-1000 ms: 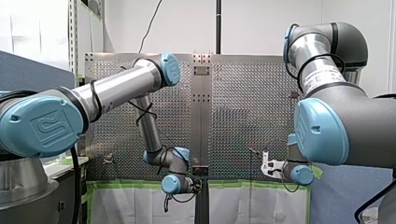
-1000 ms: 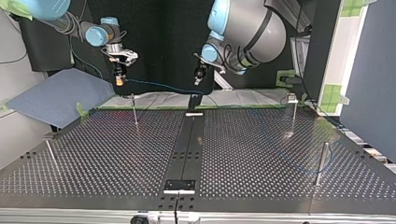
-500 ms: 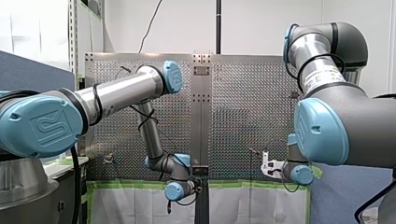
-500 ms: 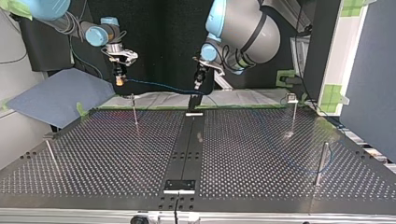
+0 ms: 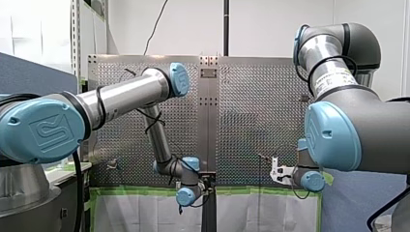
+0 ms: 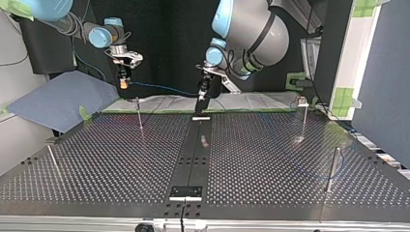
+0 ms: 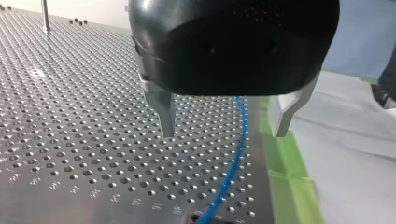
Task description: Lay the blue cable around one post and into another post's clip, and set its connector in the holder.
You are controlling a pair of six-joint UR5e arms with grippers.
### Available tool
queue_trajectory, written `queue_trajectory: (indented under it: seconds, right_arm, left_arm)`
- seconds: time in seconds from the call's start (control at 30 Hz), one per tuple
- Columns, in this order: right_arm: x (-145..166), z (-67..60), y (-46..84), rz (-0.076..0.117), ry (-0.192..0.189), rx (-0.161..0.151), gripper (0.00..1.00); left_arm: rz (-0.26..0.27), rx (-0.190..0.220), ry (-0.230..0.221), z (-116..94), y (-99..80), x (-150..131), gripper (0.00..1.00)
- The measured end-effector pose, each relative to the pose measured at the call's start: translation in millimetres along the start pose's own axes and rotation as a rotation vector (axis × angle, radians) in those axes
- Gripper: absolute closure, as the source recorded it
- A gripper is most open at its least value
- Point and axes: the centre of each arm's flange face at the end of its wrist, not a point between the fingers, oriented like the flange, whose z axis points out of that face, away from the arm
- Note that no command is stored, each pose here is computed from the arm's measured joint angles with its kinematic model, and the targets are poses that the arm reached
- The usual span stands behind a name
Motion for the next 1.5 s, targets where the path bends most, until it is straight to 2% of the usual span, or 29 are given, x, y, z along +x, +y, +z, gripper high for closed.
queue_trajectory:
  seconds: [0.2, 0.47, 0.8, 1.03, 1.2, 1.27, 1.3, 1.37, 1.4, 1.47, 1.5]
  right_arm:
    - [0.0, 0.0, 0.0, 0.001, 0.000, 0.000, 1.00]
    - [0.1, 0.1, 0.3, 0.002, 0.001, 0.000, 1.00]
    - [0.0, 0.0, 0.2, 0.000, 0.000, 0.000, 1.00]
    - [0.0, -0.1, 0.3, -0.002, -0.001, -0.001, 1.00]
    - [0.0, -0.1, 0.0, -0.002, -0.001, 0.000, 1.00]
    - [0.0, 0.0, 0.0, -0.002, -0.001, 0.000, 1.00]
    - [-0.1, -0.1, 0.0, -0.002, -0.001, 0.000, 1.00]
    - [-0.1, -0.1, 0.1, -0.002, -0.001, -0.001, 1.00]
    - [-0.1, -0.1, 0.1, -0.002, -0.001, -0.001, 1.00]
    - [-0.1, -0.1, 0.1, -0.002, -0.001, -0.001, 1.00]
    - [-0.1, 0.0, 0.1, -0.002, -0.001, -0.001, 1.00]
  left_arm:
    - [0.036, -0.022, 0.002, 10.6, -7.5, -5.8, 0.01]
    - [0.066, -0.052, 0.029, 9.8, -3.0, -4.6, 0.01]
    - [0.068, -0.064, 0.029, 11.1, 0.9, -5.3, 0.01]
    - [0.069, -0.110, 0.024, 12.8, 10.7, -6.9, 0.01]
    - [0.068, -0.126, 0.021, 13.6, 14.8, -7.7, 0.01]
    - [0.067, -0.128, 0.021, 13.8, 15.2, -7.8, 0.07]
    - [0.067, -0.128, 0.021, 13.8, 15.2, -7.8, 0.07]
    - [0.066, -0.128, 0.021, 13.8, 15.2, -7.8, 0.16]
    - [0.066, -0.128, 0.021, 13.8, 15.3, -7.8, 0.16]
    - [0.067, -0.128, 0.022, 13.7, 15.4, -7.7, 0.25]
    - [0.068, -0.128, 0.024, 13.6, 15.5, -7.5, 0.25]
